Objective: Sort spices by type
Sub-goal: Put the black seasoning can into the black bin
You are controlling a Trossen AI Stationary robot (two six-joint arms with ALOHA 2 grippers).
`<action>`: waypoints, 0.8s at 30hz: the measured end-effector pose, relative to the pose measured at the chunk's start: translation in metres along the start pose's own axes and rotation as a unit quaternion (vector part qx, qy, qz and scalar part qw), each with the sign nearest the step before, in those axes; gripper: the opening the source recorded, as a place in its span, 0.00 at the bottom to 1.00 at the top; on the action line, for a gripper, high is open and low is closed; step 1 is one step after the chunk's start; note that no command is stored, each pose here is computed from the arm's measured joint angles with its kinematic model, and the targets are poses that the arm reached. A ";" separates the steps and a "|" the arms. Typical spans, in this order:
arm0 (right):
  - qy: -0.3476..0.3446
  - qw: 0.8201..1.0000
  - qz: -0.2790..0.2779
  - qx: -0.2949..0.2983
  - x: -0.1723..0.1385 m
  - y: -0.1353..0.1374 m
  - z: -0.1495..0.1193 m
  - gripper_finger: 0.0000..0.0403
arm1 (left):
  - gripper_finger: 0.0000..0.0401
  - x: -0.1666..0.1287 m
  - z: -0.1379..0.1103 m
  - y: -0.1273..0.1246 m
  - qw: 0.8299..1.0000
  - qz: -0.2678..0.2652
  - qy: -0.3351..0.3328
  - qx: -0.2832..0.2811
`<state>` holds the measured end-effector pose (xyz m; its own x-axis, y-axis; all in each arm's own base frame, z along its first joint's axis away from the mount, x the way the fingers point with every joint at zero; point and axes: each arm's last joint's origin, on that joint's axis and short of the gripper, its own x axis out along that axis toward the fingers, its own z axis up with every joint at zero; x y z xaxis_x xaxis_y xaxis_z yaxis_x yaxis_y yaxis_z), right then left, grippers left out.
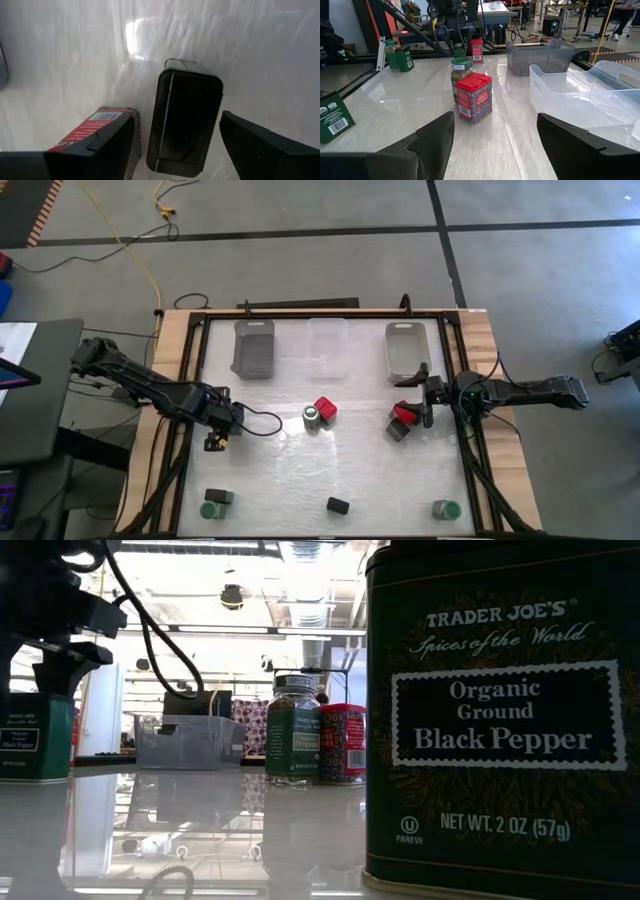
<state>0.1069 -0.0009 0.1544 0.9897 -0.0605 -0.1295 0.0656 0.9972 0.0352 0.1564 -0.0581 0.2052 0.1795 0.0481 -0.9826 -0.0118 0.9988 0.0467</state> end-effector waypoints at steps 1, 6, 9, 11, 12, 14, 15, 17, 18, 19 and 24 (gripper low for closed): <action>0.000 1.000 0.000 0.000 0.000 0.000 0.000 0.78 | 0.67 0.001 0.000 0.000 1.000 0.000 0.001 0.000; 0.000 1.000 0.000 0.000 0.000 0.000 0.000 0.78 | 0.57 0.001 0.000 0.000 1.000 0.001 -0.002 -0.001; 0.000 1.000 0.000 0.000 0.000 0.000 0.000 0.78 | 0.51 0.001 0.001 -0.001 1.000 -0.001 -0.009 -0.002; 0.000 1.000 0.000 0.000 0.000 0.000 0.000 0.78 | 0.46 0.001 0.002 -0.001 1.000 -0.003 -0.014 -0.003; 0.000 1.000 0.000 0.000 0.000 0.000 0.000 0.78 | 0.44 0.001 0.003 -0.001 1.000 -0.004 -0.016 -0.003; 0.000 1.000 0.000 0.000 0.000 0.000 0.000 0.78 | 0.39 0.001 0.003 -0.001 1.000 -0.007 -0.016 -0.003; 0.000 1.000 0.000 0.000 0.000 0.000 0.000 0.78 | 0.37 0.001 0.003 -0.001 1.000 -0.009 -0.015 -0.003; 0.000 1.000 0.000 0.000 0.000 0.000 0.000 0.78 | 0.32 0.001 0.003 -0.001 1.000 -0.011 -0.015 -0.004; 0.000 1.000 0.000 0.000 0.000 0.000 0.000 0.78 | 0.30 0.001 0.003 -0.001 1.000 -0.012 -0.014 -0.004; 0.000 1.000 0.000 0.000 0.000 0.000 0.000 0.78 | 0.29 0.001 0.003 -0.001 1.000 -0.012 -0.014 -0.004; 0.000 1.000 0.000 0.000 0.000 0.000 0.000 0.78 | 0.29 -0.001 0.003 -0.001 1.000 -0.012 -0.010 -0.004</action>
<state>0.1069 -0.0009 0.1544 0.9897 -0.0606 -0.1297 0.0657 0.9972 0.0352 0.1591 -0.0593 0.2063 0.2005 0.0234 -0.9794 -0.0156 0.9997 0.0207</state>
